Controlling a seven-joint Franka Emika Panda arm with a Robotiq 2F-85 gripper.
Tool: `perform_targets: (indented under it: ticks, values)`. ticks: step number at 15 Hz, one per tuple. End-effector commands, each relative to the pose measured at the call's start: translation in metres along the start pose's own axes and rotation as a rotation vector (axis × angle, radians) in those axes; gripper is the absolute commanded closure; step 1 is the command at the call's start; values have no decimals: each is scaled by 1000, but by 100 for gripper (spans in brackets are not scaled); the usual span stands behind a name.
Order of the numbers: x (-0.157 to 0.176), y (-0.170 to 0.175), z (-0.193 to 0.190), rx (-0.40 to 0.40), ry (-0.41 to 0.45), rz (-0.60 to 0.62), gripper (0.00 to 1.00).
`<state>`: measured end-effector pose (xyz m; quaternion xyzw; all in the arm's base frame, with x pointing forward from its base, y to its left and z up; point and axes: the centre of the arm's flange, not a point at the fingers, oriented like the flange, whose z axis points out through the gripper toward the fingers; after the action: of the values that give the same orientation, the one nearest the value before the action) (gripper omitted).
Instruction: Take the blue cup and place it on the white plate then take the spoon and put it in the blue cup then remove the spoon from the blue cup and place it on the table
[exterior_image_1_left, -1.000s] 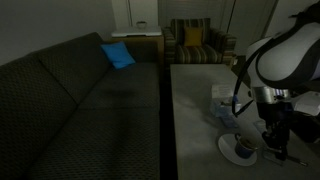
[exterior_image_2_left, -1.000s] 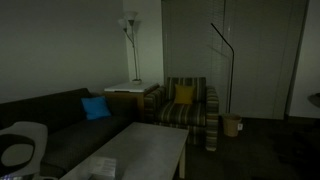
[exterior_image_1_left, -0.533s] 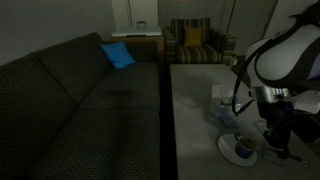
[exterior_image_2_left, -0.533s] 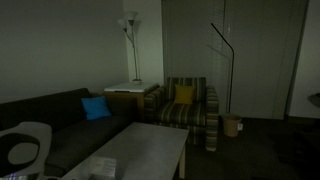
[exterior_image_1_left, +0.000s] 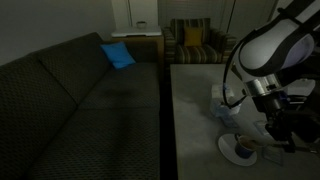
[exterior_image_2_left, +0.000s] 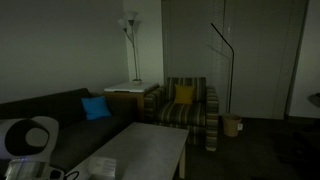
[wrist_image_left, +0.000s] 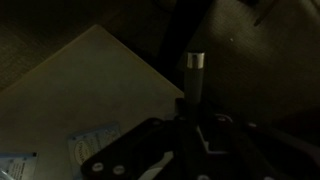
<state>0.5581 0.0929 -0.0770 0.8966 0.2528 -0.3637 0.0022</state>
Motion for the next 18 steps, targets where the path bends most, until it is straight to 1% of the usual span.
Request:
perform_targets:
  ticks: [1, 4, 10, 14, 18]
  values:
    - [32, 4, -3, -50, -97, -14, 96]
    - [50, -2, 1, -98, -139, -10, 96]
    - [80, -5, 6, -183, -120, 15, 96]
    - [85, -2, 7, -201, -124, 32, 96]
    - [86, -1, 6, -201, -121, 36, 96]
